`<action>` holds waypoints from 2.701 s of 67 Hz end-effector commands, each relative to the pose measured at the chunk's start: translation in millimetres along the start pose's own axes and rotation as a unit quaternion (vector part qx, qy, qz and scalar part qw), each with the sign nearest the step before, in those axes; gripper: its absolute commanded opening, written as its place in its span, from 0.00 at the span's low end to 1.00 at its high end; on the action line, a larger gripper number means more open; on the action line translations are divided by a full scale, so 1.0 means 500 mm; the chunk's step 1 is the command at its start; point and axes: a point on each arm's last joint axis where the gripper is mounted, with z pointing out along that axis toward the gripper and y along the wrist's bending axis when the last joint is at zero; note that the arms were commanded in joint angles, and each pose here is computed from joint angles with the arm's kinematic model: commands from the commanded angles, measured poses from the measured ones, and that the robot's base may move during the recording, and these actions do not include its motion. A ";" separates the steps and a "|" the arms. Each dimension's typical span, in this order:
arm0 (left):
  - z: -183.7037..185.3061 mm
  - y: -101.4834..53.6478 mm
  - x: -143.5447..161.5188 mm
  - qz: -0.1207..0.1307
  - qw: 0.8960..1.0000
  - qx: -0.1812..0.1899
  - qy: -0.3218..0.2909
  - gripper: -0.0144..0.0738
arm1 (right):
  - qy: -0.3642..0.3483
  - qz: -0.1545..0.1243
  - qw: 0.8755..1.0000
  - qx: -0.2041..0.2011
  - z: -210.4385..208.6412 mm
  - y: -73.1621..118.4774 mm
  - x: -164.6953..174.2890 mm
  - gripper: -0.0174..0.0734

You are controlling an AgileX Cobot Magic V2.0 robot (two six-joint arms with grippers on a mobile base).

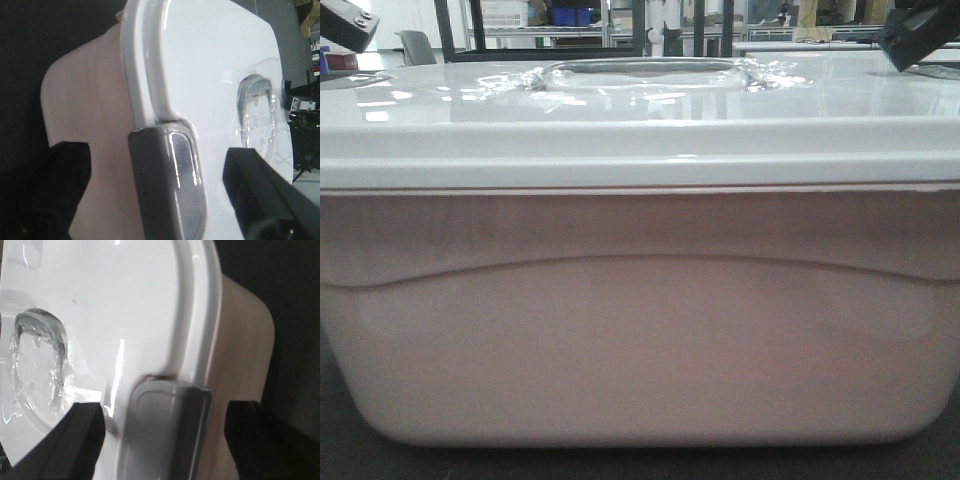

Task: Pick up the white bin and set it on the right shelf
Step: 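Lift the pink bin off the table with both grippers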

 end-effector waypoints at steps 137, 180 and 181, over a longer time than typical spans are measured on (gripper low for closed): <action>0.026 -0.037 -0.007 0.011 0.999 0.050 0.009 0.66 | 0.018 -0.028 0.997 -0.063 -0.020 0.049 0.014 0.85; 0.026 -0.037 -0.007 0.011 0.999 0.049 0.009 0.66 | 0.018 -0.028 0.997 -0.063 -0.020 0.049 0.014 0.66; 0.026 -0.037 -0.007 0.011 0.999 0.049 0.009 0.66 | 0.018 -0.028 0.997 -0.063 -0.020 0.049 0.014 0.66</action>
